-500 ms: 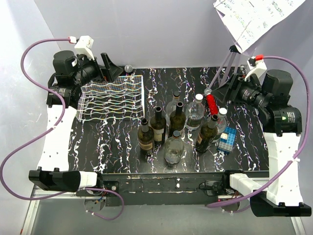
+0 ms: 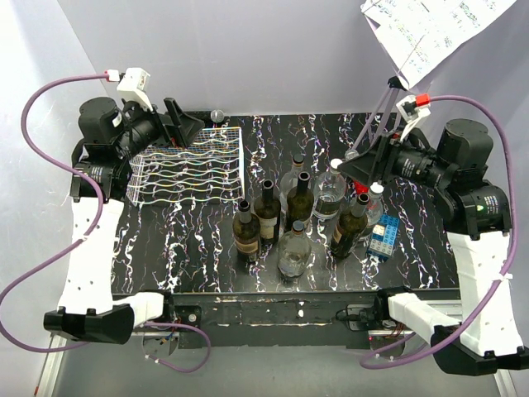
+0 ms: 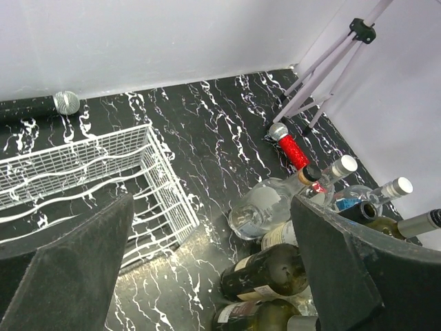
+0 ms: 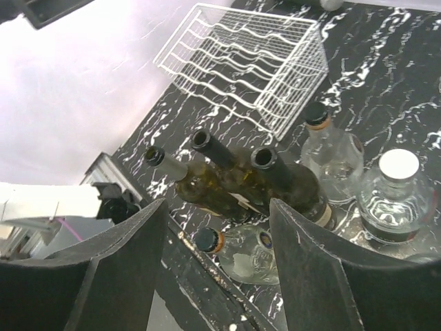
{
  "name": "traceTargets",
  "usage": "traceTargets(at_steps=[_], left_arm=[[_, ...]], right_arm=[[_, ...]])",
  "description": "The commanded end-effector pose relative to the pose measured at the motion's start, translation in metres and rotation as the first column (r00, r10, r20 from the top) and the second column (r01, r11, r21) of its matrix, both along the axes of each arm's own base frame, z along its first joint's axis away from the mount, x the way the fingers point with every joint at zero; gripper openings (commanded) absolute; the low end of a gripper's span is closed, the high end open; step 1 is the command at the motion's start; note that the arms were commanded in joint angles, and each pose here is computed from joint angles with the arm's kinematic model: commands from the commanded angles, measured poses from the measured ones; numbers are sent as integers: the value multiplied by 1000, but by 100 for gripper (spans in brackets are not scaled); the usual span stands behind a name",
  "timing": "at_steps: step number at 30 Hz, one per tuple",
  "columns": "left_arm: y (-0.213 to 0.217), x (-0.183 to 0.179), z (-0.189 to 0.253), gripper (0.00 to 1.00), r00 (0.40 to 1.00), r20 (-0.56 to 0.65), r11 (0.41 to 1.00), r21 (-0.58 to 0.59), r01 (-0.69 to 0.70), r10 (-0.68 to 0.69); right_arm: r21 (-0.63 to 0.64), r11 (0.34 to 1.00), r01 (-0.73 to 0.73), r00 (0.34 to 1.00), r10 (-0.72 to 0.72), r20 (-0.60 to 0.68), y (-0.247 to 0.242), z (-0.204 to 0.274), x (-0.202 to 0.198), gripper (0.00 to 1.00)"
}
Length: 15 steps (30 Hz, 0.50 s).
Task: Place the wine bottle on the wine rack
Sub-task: Pick up the wine bottle from the center of the board.
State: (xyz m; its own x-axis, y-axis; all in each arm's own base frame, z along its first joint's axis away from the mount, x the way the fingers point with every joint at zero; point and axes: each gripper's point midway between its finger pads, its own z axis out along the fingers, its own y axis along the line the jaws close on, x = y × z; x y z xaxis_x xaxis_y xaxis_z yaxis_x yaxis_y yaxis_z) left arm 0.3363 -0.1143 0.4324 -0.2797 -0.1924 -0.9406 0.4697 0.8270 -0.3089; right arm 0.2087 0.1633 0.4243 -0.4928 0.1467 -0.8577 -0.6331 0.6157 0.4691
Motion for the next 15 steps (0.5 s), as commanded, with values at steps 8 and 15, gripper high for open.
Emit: traceTargets(at_steps=[8, 15], left_arm=[[-21, -34, -19, 98, 988, -21, 987, -32, 155, -156], [-18, -39, -24, 98, 989, -25, 989, -17, 147, -147]], right_arm=[[-113, 982, -154, 981, 166, 100, 42, -5, -17, 67], [-292, 938, -186, 978, 206, 38, 53, -49, -28, 70]])
